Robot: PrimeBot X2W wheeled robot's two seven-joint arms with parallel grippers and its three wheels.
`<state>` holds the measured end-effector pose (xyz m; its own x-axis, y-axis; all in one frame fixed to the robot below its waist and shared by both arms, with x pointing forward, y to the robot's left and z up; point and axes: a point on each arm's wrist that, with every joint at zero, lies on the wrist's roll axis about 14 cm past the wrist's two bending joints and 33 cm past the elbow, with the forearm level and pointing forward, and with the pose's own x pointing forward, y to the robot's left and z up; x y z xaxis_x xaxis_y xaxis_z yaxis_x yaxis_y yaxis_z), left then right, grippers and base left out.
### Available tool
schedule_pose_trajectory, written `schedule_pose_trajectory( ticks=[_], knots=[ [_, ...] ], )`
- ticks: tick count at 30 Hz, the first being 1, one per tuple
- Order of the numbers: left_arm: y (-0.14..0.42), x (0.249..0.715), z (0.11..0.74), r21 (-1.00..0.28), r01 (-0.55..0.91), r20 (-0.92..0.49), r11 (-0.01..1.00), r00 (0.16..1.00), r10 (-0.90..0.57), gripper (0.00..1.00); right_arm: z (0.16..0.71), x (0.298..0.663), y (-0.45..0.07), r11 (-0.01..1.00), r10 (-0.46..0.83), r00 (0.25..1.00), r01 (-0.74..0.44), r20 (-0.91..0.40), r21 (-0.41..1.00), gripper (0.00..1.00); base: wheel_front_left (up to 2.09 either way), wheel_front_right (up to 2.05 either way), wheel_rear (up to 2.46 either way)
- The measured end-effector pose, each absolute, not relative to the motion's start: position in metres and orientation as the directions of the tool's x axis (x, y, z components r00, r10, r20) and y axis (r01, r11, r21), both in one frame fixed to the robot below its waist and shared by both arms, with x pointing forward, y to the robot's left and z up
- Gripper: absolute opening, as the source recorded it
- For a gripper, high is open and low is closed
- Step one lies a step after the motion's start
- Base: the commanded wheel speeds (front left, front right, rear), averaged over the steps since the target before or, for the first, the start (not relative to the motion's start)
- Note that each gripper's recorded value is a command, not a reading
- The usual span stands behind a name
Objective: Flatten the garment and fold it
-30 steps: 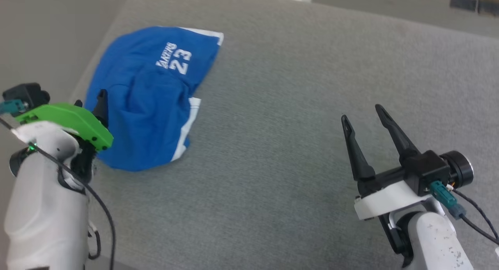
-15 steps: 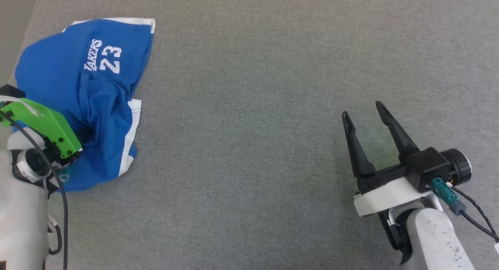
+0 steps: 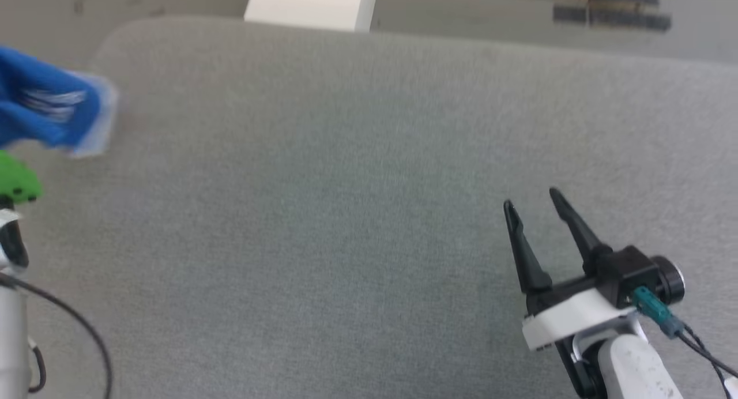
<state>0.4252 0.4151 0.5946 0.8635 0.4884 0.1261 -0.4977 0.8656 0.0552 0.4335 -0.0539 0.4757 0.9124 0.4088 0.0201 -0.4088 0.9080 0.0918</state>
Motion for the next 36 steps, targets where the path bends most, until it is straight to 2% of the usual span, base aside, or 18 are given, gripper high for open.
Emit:
schedule_pose_trajectory(
  ticks=[5, 8, 14, 20, 23, 26, 30, 33, 36],
  knots=[
    [0.371, 0.425, 0.677, 0.074, -0.394, 0.408, 0.916, 0.85, 0.332, 0.0, 0.497, 0.419, -0.062, 0.916, 0.389, 0.919, -0.393, 0.064, 0.078, 1.0, 0.0, 0.0, 0.0],
    [0.331, 0.426, 0.71, 0.079, -0.304, 0.505, 0.949, 0.834, 0.225, 0.0, 0.51, 0.412, -0.069, 0.922, 0.373, 0.923, -0.38, 0.094, 0.068, 1.0, 0.0, 0.0, 0.0],
    [0.223, 0.442, 0.731, 0.058, -0.027, 0.57, 0.998, 0.821, -0.011, 0.0, 0.523, 0.399, -0.09, 0.943, 0.32, 0.939, -0.328, 0.122, 0.052, 1.0, 0.0, 0.0, 0.0],
    [0.1, 0.455, 0.714, 0.014, 0.298, 0.528, 0.954, 0.808, -0.26, 0.0, 0.532, 0.388, -0.12, 0.968, 0.238, 0.961, -0.246, 0.139, 0.046, 1.0, 0.0, 0.0, 0.0],
    [0.044, 0.459, 0.687, -0.009, 0.44, 0.442, 0.898, 0.808, -0.391, 0.0, 0.533, 0.382, -0.136, 0.979, 0.193, 0.971, -0.201, 0.141, 0.044, 1.0, 0.0, 0.0, 0.0],
    [-0.003, 0.46, 0.644, -0.017, 0.542, 0.291, 0.84, 0.807, -0.514, 0.0, 0.533, 0.376, -0.153, 0.988, 0.142, 0.98, -0.15, 0.139, 0.044, 1.0, 0.0, 0.0, 0.0],
    [-0.049, 0.45, 0.561, -0.022, 0.644, -0.03, 0.765, 0.764, -0.644, 0.0, 0.532, 0.367, -0.175, 0.995, 0.079, 0.988, -0.086, 0.133, 0.041, 1.0, 0.0, 0.0, 0.0],
    [-0.063, 0.429, 0.49, -0.061, 0.687, -0.316, 0.724, 0.675, -0.667, 0.0, 0.53, 0.36, -0.186, 0.998, 0.044, 0.991, -0.05, 0.128, 0.043, 1.0, 0.0, 0.0, 0.0],
    [-0.064, 0.398, 0.428, -0.12, 0.712, -0.562, 0.692, 0.526, -0.638, 0.0, 0.528, 0.354, -0.197, 0.999, 0.01, 0.993, -0.016, 0.121, 0.045, 1.0, 0.0, 0.0, 0.0]
  ],
)
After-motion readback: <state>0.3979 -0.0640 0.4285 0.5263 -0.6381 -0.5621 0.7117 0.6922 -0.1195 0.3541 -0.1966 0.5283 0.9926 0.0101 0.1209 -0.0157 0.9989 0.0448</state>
